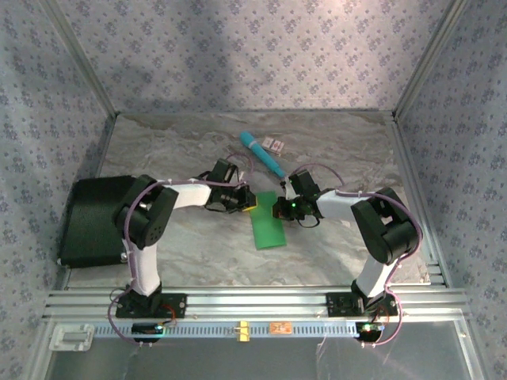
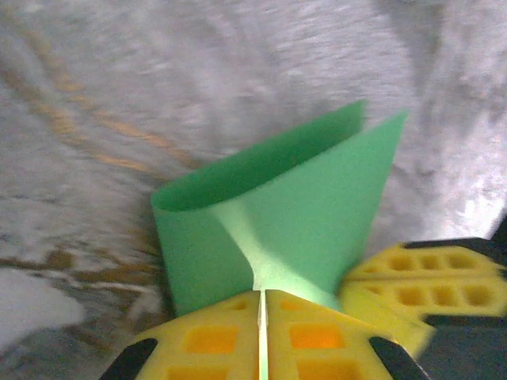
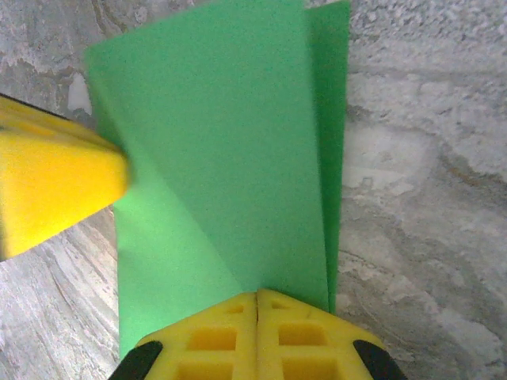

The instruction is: Fold a paper plane with a square sheet of paper (pick it up from the middle)

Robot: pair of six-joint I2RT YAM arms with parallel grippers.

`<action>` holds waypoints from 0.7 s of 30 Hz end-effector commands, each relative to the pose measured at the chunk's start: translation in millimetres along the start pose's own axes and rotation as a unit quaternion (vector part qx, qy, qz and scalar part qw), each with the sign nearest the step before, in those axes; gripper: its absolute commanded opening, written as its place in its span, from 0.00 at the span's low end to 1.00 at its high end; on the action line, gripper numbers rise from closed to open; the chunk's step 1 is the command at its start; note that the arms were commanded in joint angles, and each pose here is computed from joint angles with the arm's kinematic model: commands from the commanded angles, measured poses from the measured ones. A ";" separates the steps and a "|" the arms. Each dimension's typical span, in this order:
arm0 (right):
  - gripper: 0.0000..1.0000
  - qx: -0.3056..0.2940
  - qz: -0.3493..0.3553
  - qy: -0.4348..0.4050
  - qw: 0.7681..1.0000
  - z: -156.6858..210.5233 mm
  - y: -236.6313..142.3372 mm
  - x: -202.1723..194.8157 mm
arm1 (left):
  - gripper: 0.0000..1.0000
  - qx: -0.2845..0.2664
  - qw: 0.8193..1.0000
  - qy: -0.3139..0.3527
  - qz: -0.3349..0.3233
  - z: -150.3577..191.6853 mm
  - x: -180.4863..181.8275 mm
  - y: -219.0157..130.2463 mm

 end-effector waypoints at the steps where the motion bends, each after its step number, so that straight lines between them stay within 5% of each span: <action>1: 0.00 0.041 0.108 0.036 0.993 26.9 6.3 -44.4 | 0.10 0.016 1.000 -0.013 -0.020 9.7 14.7 7.3; 14: 0.00 0.040 0.107 0.035 0.993 26.4 5.6 -44.1 | 0.11 -0.004 1.000 0.027 0.006 -17.2 -15.3 -10.1; 21: 0.00 0.040 0.108 0.035 0.993 26.3 5.9 -44.3 | 0.11 0.014 1.000 0.010 -0.019 -19.0 2.7 1.7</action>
Point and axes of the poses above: each hand's point on the last joint's axis, 136 mm out from that joint toward the fingers, its own y axis out along the fingers, its own x axis along the line the jaws close on, z = x × y, the point moved 7 cm from there along -y, back along the fingers, and after that the axes turned 15 degrees about y, right-handed, at the moved point
